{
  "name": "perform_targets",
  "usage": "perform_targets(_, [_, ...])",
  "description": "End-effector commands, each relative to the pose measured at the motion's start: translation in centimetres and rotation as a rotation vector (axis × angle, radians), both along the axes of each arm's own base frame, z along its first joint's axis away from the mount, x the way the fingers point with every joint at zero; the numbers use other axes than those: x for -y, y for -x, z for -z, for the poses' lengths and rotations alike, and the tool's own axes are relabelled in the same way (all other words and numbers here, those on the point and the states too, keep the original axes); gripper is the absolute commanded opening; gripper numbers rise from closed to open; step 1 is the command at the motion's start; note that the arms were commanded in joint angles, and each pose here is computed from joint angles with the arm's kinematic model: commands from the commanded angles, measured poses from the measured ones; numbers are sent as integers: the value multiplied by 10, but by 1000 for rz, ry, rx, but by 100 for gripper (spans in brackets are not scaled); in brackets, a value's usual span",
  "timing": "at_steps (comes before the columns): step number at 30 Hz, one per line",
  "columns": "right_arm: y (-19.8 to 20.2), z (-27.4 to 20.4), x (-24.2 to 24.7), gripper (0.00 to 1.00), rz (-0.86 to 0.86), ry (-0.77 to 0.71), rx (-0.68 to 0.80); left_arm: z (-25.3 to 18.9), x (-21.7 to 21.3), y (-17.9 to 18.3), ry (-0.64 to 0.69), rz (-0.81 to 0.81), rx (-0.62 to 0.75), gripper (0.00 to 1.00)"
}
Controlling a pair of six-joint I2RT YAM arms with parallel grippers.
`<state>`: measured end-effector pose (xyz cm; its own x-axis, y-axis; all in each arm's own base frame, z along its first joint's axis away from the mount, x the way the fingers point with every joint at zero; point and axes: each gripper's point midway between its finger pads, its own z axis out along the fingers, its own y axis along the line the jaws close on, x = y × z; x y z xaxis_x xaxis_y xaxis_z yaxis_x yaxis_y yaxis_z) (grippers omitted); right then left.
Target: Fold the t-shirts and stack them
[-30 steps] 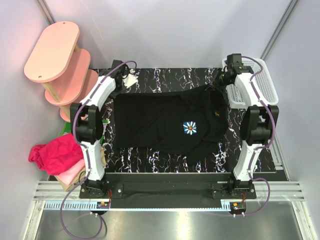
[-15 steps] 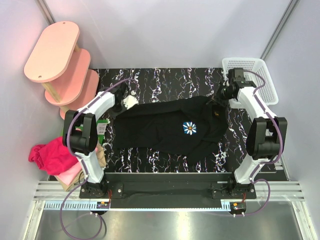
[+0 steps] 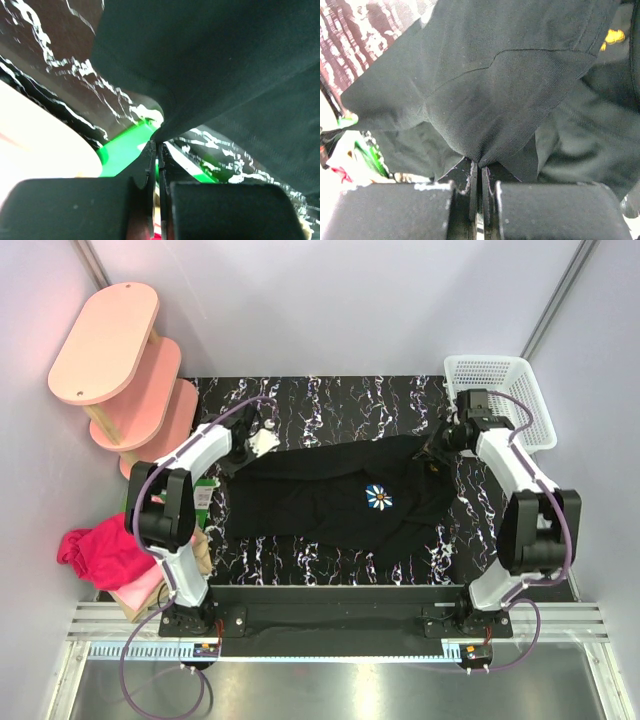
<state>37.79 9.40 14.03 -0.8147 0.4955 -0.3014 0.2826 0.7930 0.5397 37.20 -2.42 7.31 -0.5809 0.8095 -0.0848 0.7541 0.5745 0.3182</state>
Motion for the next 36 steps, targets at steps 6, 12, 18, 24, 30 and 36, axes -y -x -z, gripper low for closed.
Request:
perform_targets(6, [-16, 35, 9, 0, 41, 57, -50, 22, 23, 8, 26, 21, -25, 0])
perform_targets(12, [0, 42, 14, 39, 47, 83, -73, 45, 13, 26, -9, 24, -67, 0])
perform_targets(18, [-7, -2, 23, 57, 71, 133, 1, 41, -2, 27, -69, 22, -49, 19])
perform_targets(24, [-30, -63, 17, 55, 55, 108, 144, -9, -7, -6, -88, 13, 94, 88])
perform_targets(30, [-65, -57, -18, 52, -5, -3, 149, -42, 43, -36, 7, 36, 156, 91])
perform_targets(36, [-92, 4, -31, 49, -28, 6, 31, 12, 94, -44, -1, 93, 43, 84])
